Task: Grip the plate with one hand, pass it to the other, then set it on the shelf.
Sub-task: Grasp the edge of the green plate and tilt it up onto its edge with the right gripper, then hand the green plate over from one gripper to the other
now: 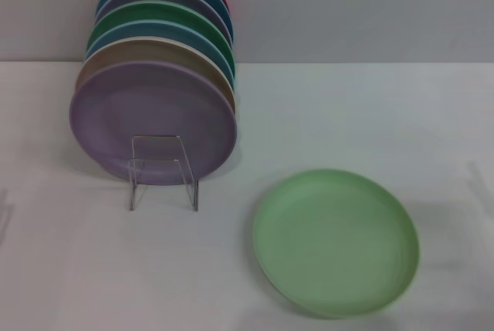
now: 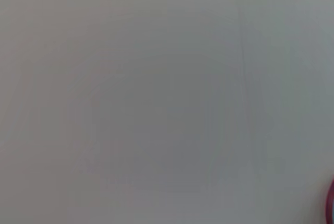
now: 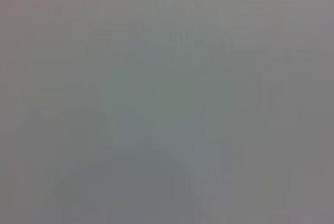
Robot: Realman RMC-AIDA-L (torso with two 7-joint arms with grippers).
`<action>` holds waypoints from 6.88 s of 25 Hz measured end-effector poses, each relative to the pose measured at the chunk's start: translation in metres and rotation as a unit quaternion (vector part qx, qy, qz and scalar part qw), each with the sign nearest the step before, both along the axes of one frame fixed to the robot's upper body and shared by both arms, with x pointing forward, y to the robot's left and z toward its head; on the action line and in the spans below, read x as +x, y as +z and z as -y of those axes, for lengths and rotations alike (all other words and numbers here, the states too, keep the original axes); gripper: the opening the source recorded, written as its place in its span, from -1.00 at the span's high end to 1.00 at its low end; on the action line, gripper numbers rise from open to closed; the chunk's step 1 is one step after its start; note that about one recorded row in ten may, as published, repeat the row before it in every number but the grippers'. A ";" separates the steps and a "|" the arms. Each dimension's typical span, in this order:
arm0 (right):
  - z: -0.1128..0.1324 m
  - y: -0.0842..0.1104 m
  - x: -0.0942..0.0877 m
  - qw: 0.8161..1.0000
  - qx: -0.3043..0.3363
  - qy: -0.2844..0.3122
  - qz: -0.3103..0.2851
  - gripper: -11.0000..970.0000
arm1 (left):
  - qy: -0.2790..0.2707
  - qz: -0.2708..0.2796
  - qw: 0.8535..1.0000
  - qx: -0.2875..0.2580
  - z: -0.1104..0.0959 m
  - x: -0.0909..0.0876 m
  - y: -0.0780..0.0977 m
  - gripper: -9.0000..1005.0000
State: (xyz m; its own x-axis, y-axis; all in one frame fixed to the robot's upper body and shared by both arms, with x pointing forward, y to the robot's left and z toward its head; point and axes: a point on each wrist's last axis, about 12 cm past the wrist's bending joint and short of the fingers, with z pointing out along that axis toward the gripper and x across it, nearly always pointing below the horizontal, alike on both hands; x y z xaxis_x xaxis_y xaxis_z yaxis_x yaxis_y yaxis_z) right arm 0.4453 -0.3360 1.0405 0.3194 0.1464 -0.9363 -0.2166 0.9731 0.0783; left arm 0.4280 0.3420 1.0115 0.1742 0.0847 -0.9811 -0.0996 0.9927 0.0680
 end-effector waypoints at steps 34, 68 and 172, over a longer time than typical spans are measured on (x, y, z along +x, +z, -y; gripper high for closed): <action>-0.061 0.169 0.124 0.859 -0.116 0.138 -0.480 -0.62 | 0.006 0.001 1.000 -0.002 -0.001 0.001 0.000 -0.62; -0.101 0.091 0.149 0.708 -0.181 0.159 -0.664 -0.61 | -0.002 -0.019 1.000 0.007 0.000 0.021 0.000 -0.61; -0.066 0.125 0.094 0.926 -0.257 0.180 -0.212 0.94 | -0.284 -0.080 0.955 0.041 0.135 0.097 0.224 -0.55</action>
State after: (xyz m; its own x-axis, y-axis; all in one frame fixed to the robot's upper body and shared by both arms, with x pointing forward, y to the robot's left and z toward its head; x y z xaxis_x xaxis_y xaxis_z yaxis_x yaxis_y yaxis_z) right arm 0.5394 -0.2701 1.1656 -0.0754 -0.3274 -0.9419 -0.5894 0.7765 -0.2227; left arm 0.5247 0.2068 1.2354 0.0636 0.0989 -0.9931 0.4708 0.8744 0.1172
